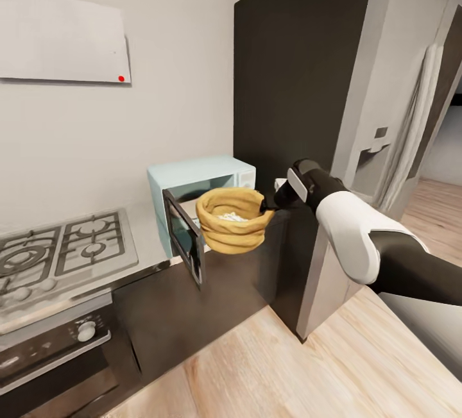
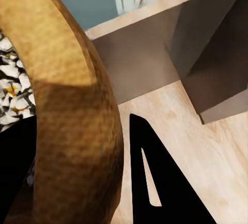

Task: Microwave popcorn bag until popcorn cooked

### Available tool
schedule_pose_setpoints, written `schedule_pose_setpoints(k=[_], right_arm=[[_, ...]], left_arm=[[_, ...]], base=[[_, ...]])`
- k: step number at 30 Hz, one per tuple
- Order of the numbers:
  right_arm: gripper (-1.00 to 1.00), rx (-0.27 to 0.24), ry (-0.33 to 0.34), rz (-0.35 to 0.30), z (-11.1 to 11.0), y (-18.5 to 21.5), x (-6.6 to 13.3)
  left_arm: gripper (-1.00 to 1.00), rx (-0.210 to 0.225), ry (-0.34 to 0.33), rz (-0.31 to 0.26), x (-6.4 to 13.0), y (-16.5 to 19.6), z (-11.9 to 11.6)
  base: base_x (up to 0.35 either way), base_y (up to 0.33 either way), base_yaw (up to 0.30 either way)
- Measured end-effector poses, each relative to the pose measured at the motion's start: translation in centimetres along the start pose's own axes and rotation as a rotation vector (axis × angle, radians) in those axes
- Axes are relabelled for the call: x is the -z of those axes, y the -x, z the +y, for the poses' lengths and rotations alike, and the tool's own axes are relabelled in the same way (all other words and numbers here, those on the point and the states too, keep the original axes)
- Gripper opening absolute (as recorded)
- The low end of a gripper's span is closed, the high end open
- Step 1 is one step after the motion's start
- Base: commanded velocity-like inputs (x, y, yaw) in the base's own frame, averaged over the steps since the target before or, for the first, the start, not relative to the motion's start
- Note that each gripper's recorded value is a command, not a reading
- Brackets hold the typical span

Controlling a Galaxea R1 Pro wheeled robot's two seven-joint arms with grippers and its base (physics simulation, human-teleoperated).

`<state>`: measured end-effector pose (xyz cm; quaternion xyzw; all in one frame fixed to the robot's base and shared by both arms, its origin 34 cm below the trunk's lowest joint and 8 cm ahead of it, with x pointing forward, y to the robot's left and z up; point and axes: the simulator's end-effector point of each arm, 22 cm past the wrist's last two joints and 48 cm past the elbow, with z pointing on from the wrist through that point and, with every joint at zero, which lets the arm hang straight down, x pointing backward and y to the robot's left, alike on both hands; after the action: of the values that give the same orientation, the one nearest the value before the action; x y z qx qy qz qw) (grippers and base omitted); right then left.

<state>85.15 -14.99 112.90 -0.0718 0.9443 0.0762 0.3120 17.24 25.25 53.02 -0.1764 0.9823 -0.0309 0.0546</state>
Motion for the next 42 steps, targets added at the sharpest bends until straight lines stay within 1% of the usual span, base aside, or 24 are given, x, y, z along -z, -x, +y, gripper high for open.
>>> schedule_pose_setpoints(k=[5,12,18,25,32,42], right_arm=[[-1.0,-0.001,-0.011,-0.001,-0.5,0.0,0.1],[-1.0,-0.004,-0.008,0.001,-0.5,-0.1,0.0],[-1.0,-0.004,-0.006,0.031,-0.4,-1.1,-0.6],[-1.0,-0.004,-0.006,0.033,-0.4,-1.2,-0.7],[-1.0,0.002,0.003,0.032,0.2,-1.1,-0.7],[-1.0,0.001,0.01,0.033,0.5,-1.2,-0.7]], left_arm=[[1.0,0.0,0.0,0.0,0.0,0.0,0.0],[1.0,0.001,0.0,0.0,0.0,0.0,0.0],[1.0,0.001,0.003,-0.001,0.0,0.1,0.2],[1.0,0.001,0.003,-0.001,0.0,0.1,0.2],[1.0,0.0,0.001,-0.001,0.0,0.1,0.1],[1.0,0.0,0.001,-0.001,0.0,0.0,0.1]], base=[[0.0,0.0,0.071],[0.015,0.0,0.002],[0.172,0.0,0.0],[0.19,0.0,0.0],[0.187,0.0,0.0],[0.179,0.04,0.0]])
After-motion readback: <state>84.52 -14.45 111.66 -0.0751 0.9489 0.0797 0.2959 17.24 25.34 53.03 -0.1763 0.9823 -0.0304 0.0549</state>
